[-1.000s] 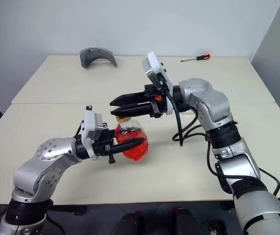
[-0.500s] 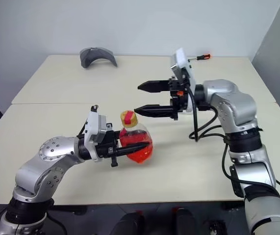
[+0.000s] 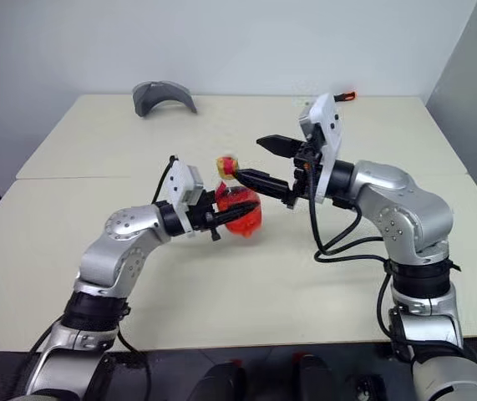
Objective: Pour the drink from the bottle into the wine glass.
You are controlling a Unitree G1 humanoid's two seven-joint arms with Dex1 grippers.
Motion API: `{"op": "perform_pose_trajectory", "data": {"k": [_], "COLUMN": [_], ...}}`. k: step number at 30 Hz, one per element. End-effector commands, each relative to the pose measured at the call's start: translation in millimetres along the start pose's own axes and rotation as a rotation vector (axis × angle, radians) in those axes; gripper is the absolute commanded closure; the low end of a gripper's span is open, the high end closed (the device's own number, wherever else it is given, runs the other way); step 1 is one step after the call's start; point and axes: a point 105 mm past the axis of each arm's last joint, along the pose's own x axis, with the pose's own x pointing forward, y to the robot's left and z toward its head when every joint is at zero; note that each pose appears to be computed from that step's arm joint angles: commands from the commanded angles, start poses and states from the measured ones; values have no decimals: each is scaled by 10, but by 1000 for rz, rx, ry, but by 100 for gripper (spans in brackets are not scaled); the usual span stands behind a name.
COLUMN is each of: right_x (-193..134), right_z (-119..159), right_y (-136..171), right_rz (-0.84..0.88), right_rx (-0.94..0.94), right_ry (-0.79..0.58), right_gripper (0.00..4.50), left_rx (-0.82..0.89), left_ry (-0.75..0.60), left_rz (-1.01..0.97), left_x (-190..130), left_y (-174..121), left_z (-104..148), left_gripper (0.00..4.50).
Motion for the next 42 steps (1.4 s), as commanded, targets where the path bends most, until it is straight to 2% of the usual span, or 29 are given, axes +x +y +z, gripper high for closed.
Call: {"op": "perform_pose_trajectory", "data": {"k": [1,9,21,29,38,42], "right_x": [63,206,234,51,-263,-332], "right_z": [105,73,48,33,-112,-122], "right_y": [30,-59,-192,-273,-335,-284], "right_rz": [-18,-52,-92,-120,-172,-143], "right_rx": [-54,-74,-99,-104,-101,-94], "right_ry": [-39,-46,-46,-26,51,60], "right_gripper": [0,0,0,0,0,0], "left_rx": [54,70,83,75,77,78], "left_ry": [-44,-62,-71,-72,-78,-78], "left_rz": [-7,-14,-11,-7,-5,-16], "left_x": [23,75,50,6,-15,-17], "left_y": [37,73,62,-2,9,2], "left_z": [150,195,215,195,219,221], "left_gripper": [308,308,308,312,313,313]}}
